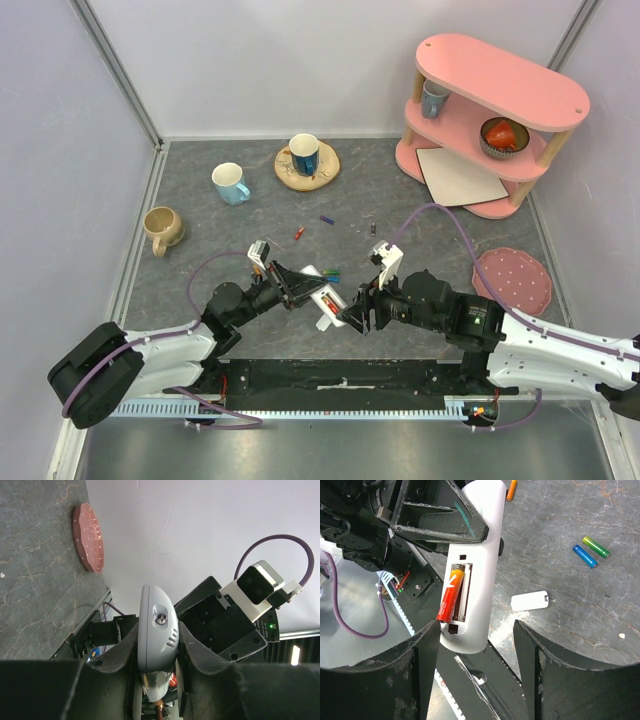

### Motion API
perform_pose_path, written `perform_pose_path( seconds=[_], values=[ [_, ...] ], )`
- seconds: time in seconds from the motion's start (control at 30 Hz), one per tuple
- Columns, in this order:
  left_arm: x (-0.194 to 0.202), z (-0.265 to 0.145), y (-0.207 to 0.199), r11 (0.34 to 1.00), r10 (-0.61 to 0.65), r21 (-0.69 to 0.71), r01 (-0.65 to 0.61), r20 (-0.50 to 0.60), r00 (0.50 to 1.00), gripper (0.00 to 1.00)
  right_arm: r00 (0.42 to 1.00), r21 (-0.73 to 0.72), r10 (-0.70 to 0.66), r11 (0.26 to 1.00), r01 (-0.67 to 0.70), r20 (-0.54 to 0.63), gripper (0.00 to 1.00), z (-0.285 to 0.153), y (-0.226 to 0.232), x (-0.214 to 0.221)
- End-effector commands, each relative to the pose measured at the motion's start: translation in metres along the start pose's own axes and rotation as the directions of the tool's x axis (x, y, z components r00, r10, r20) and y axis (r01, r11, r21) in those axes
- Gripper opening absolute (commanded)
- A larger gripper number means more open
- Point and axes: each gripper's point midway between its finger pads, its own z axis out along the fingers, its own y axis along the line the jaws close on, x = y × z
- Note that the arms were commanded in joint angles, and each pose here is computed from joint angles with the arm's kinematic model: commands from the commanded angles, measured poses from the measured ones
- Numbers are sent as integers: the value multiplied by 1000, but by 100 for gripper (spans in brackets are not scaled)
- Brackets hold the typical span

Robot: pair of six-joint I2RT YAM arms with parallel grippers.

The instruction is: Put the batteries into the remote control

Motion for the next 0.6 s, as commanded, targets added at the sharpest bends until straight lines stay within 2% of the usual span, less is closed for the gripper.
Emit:
perform_pose_path(
  seconds=[0.0, 0.57],
  values=[
    [3, -3, -15, 997, 40, 61, -39, -17, 999, 2, 1000, -14, 2, 1000, -1, 27, 67, 2, 4, -11],
    [12, -4, -28, 988, 98, 129, -89, -62, 993, 2, 1000, -23, 9, 1000, -9, -9, 66, 10, 4, -9]
  ],
)
